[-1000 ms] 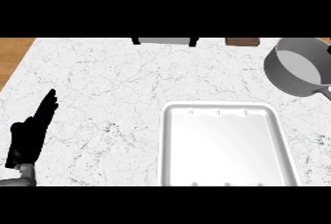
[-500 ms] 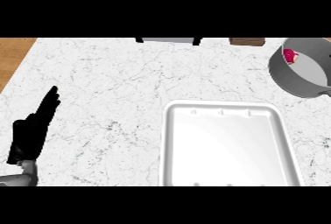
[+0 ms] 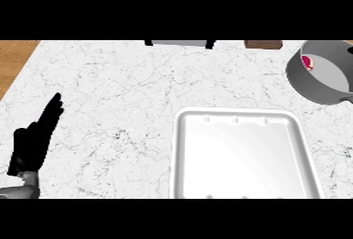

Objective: Pick the cupcake from the tray and place it in the pot

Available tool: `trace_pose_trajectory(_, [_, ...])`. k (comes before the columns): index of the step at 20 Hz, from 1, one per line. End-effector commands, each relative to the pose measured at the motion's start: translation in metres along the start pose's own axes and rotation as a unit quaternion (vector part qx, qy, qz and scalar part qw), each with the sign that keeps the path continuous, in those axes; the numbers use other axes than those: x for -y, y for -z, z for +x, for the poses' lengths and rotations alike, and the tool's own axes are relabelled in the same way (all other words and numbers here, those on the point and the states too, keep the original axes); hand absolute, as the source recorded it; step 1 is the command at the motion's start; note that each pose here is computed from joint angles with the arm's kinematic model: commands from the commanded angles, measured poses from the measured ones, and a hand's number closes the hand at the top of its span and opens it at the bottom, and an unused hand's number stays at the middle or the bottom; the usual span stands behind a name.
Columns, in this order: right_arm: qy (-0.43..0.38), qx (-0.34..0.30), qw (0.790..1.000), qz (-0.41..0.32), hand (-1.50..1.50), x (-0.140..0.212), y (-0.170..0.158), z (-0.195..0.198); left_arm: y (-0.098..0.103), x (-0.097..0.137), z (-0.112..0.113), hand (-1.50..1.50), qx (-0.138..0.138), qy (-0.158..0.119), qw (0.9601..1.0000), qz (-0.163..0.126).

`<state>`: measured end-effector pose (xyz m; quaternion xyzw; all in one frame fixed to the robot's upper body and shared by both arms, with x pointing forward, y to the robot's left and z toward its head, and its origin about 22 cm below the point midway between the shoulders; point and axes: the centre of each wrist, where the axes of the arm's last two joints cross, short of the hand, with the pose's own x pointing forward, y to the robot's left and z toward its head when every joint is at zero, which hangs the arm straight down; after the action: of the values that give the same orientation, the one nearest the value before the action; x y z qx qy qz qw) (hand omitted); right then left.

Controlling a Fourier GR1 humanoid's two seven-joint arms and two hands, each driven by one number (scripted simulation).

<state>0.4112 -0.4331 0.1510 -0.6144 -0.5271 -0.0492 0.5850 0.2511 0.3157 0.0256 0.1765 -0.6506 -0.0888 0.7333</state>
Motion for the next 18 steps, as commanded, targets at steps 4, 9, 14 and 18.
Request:
trace_pose_trajectory(4, [0.164, 0.012, 0.983, -0.080, -1.50, 0.007, 0.004, 0.016, 0.000, -0.005, -0.005, 0.00, -0.009, -0.006, 0.9999, -0.001])
trace_pose_trajectory(9, [0.201, 0.006, 0.979, -0.032, -1.50, 0.013, 0.008, -0.014, -0.007, 0.002, -0.006, 0.00, -0.010, -0.002, 0.9999, 0.013])
trace_pose_trajectory(14, [0.259, 0.011, 0.966, -0.012, -1.50, 0.017, 0.006, -0.040, -0.011, -0.007, -0.029, 0.00, -0.024, 0.005, 0.9994, 0.023])
trace_pose_trajectory(18, [0.267, 0.015, 0.963, -0.015, -1.50, 0.015, -0.004, -0.053, -0.011, -0.008, -0.014, 0.00, -0.033, 0.004, 0.9991, 0.025])
